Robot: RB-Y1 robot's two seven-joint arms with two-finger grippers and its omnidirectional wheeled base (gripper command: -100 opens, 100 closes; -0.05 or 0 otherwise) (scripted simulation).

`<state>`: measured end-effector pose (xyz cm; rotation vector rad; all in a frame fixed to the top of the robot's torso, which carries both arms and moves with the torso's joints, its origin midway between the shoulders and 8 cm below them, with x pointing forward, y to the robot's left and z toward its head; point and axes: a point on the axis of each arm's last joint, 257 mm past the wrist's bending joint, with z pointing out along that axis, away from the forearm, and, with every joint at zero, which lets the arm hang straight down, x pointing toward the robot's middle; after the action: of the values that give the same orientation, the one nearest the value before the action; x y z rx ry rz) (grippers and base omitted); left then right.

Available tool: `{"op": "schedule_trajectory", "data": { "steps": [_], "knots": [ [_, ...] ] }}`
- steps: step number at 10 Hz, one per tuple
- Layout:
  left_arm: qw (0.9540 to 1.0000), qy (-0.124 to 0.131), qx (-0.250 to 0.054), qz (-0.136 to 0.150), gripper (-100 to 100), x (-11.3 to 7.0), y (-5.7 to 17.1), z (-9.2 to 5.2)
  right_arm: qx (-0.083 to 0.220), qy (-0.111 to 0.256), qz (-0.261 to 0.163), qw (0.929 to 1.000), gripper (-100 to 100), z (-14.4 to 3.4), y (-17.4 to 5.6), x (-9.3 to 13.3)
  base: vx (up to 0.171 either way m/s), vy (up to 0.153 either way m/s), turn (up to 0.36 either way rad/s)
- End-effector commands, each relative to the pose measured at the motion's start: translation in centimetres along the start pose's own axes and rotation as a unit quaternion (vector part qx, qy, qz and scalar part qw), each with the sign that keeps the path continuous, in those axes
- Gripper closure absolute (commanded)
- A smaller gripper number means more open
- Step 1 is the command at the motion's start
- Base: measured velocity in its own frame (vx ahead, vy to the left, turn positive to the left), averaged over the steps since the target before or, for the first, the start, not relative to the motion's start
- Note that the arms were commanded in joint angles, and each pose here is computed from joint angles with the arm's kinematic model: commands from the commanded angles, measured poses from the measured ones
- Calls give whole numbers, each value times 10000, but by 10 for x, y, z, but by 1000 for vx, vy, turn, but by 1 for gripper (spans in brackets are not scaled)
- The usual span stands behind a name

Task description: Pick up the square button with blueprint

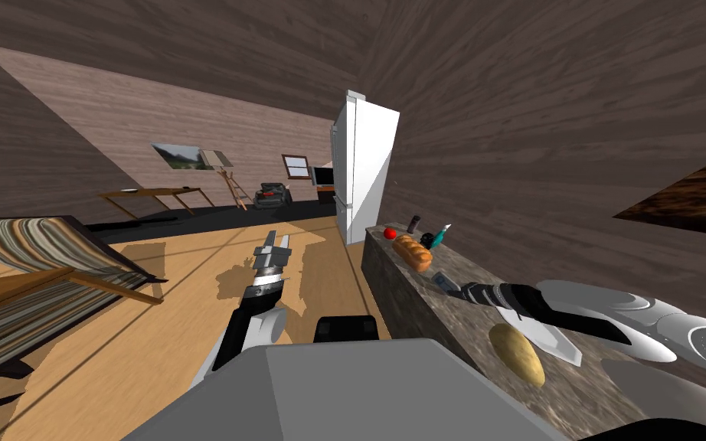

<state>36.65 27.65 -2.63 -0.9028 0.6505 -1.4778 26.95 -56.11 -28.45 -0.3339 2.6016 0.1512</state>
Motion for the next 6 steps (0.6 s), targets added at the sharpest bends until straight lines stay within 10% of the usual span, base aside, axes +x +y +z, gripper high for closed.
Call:
{"op": "schedule_trajectory", "data": {
  "steps": [1, 3, 4, 5, 6],
  "knots": [
    [10000, 0, 0, 0, 0, 0, 0, 0, 66, 221, -136, 9996, -100, -9, -9, 7, 14, 25, 100],
    [10000, 0, 0, 0, 0, 0, 0, 0, 72, 250, -147, 9996, -100, -12, -10, 7, 8, 14, 39],
    [10000, 0, 0, 0, 0, 0, 0, 0, 74, 257, -162, 9995, 0, -12, -10, 7, 0, 0, 0],
    [10000, 0, 0, 0, 0, 0, 0, 0, 57, 259, -173, 9995, -100, -12, -10, 16, 41, 13, -19],
    [10000, 0, -1, 0, 0, 0, 0, 0, 50, 260, -177, 9995, -100, -12, -10, 21, 75, 24, -22]
  ]
}}
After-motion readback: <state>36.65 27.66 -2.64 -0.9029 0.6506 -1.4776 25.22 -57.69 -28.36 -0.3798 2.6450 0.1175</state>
